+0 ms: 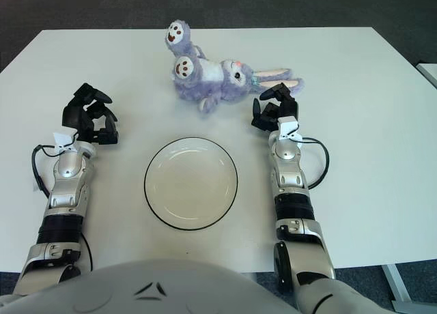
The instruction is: Put the doll into the plate.
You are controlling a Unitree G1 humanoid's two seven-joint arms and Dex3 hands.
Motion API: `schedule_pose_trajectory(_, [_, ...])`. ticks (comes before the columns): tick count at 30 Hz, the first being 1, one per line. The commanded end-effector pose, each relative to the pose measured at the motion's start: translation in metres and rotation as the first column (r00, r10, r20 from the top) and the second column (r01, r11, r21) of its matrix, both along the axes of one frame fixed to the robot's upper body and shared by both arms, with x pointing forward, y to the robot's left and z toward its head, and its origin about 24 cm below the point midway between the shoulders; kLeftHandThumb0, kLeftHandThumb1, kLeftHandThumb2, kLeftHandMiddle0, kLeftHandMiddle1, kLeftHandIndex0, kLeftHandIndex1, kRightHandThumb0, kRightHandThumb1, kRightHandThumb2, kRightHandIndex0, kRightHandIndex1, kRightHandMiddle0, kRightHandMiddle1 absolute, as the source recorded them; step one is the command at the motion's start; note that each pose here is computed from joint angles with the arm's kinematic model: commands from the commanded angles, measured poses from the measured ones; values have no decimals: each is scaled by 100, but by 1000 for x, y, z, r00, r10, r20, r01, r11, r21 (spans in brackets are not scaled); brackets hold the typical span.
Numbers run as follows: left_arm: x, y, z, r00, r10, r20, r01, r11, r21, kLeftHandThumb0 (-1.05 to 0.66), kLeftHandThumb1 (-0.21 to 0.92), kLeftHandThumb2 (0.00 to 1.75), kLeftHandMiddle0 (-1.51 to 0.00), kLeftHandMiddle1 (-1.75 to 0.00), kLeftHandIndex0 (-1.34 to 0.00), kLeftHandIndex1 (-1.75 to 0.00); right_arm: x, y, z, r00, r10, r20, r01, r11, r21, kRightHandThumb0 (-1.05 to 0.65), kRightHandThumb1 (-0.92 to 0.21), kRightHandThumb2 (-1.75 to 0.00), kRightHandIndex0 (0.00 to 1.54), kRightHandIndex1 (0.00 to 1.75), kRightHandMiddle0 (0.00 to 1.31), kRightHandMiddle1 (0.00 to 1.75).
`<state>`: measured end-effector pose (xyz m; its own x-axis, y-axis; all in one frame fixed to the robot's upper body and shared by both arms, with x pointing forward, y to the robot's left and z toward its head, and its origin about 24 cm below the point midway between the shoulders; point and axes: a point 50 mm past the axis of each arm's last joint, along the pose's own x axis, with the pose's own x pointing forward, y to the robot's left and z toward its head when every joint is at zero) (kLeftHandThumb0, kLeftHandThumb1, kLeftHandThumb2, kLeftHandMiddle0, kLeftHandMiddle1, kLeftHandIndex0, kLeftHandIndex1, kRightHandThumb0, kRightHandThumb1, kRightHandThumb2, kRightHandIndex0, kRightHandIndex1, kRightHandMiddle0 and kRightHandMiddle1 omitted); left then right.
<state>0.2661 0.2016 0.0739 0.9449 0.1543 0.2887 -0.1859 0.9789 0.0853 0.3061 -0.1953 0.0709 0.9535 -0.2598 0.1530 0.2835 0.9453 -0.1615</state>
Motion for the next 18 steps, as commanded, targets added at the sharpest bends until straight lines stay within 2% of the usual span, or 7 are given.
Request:
schedule_pose_trajectory(1, [-11,-4,-20,997,-21,-78,18,999,-37,-1,-2,167,-87,-175,-68,-164,-1,0,7,1000,-3,0,3,1000,-26,-21,-46,-113,69,175,42,170])
schedule_pose_trajectory(4, [-10,-5,-18,997,-32,-77,29,999,-41,-1,-1,166,-86,-175,-67,-165,-1,0,12,1000,8,-1,-8,999,-42,-7,-38,-124,63,175,41,169])
schedule_pose_trajectory(6, [-9,-5,-17,996,-38,-77,36,999,-39,-1,-1,166,-86,-175,-67,-165,-1,0,17,1000,19,4,-19,998,-56,-4,-38,-124,59,174,37,172])
schedule_pose_trajectory(11, [-5,-6,-14,996,-50,-74,48,998,-34,-1,2,165,-83,-175,-64,-170,-2,4,27,999,37,13,-36,992,-119,-1,-42,-116,59,161,33,174])
schedule_pose_trajectory(18, [0,-8,-7,996,-64,-59,63,998,-30,-1,4,163,-81,-175,-61,-172,-2,7,38,998,47,49,-32,961,-274,-1,-52,-103,54,157,27,175])
